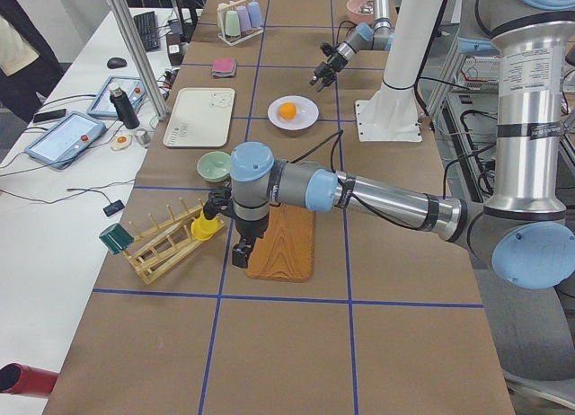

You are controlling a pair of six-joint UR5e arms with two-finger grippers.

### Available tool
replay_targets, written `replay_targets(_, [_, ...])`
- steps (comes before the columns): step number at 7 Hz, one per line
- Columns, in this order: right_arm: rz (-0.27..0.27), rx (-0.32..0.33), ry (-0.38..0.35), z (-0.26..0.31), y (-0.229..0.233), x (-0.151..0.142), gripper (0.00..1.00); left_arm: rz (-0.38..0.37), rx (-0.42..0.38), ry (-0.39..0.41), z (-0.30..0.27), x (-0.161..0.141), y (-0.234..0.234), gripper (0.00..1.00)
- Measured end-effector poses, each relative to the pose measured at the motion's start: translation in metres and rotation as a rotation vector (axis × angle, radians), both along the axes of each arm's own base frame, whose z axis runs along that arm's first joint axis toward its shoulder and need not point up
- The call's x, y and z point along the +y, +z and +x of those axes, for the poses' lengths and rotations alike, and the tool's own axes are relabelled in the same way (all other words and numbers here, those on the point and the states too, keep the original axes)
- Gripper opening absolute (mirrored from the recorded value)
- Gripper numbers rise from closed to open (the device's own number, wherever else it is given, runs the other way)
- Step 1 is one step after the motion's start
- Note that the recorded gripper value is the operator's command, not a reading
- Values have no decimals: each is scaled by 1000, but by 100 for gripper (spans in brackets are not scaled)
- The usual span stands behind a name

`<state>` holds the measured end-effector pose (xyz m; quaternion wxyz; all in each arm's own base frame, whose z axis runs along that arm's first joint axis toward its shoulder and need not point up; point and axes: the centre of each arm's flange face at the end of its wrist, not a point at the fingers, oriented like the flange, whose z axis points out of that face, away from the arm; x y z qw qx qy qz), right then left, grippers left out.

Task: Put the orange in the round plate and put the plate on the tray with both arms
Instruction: 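Hook the right gripper against the white plate's rim nearest the robot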

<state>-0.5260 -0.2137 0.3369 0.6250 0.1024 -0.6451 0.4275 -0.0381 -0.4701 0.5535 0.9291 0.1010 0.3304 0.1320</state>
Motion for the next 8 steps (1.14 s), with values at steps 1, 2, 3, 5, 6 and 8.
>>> replay_targets(1, [-4, 12, 11, -19, 0, -8, 65, -2, 0, 0, 0, 0, 1, 99])
replay_targets(2, [-18, 9, 24, -35, -2, -18, 65, -4, 0, 1, 0, 1, 2, 99])
replay_targets(3, [-36, -1, 35, -44, -2, -24, 57, -5, 0, 1, 0, 2, 2, 99])
replay_targets(5, [-56, -26, 41, -53, -9, -29, 49, -6, 0, 1, 0, 2, 3, 99])
replay_targets(6, [-64, -34, 45, -57, -11, -31, 49, -7, 0, 1, 1, 2, 3, 99])
replay_targets(8, [-69, -24, 51, -63, -5, -34, 50, -7, 0, 1, 1, 2, 3, 99])
